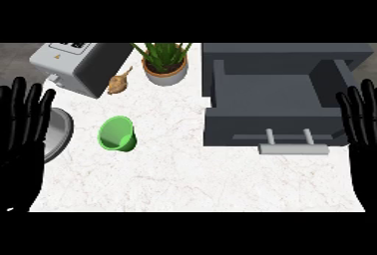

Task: Pick up the cup, place it into the drawer and close the drawer

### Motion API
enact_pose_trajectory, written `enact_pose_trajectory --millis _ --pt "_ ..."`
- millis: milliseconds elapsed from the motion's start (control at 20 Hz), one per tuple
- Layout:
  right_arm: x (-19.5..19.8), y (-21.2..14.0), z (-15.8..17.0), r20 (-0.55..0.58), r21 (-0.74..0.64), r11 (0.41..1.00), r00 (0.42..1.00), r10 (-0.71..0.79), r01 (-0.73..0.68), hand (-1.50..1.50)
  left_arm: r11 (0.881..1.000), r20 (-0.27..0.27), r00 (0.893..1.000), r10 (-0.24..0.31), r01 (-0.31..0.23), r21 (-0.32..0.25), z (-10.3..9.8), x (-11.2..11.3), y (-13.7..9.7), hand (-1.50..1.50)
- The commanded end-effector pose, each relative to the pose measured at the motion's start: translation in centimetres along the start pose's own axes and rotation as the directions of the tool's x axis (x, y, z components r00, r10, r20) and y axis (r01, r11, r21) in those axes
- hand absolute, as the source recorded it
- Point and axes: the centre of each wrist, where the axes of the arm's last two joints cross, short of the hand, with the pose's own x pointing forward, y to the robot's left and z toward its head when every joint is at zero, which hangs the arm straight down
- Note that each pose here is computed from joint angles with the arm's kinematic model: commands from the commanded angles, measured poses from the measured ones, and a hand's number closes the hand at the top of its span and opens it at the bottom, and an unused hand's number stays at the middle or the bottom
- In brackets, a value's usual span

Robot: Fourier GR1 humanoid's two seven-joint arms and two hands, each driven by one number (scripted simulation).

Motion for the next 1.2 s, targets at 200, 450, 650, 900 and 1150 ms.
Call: enact_pose_trajectory --millis 200,450,650,900,1150 --pt "-1.0 0.0 1.2 0.041 -0.032 0.999 0.999 0.009 -0.008 -1.50 0.983 -0.044 0.998 0.043 -0.050 -0.175 -0.9 -1.6 -2.8 -1.50" --pt "0.1 -0.1 -1.0 -0.044 0.081 0.994 0.996 0.080 -0.076 -1.50 0.963 -0.235 0.939 0.251 -0.268 -0.041 0.8 -5.2 -1.6 -1.50" --pt "-0.5 -0.5 0.3 -0.044 0.075 0.995 0.996 0.073 -0.070 -1.50 0.959 -0.239 0.934 0.266 -0.281 -0.030 0.4 -5.6 0.4 -1.50" --pt "-0.5 -0.3 0.6 -0.047 0.103 0.993 0.996 0.069 -0.064 -1.50 0.968 -0.302 0.922 0.242 -0.252 0.005 1.5 -6.9 1.7 -1.50" --pt "-0.7 0.6 0.3 -0.031 0.095 0.993 0.997 0.066 -0.062 -1.50 0.988 -0.323 0.934 0.151 -0.138 0.064 1.4 -11.2 3.0 -1.50"
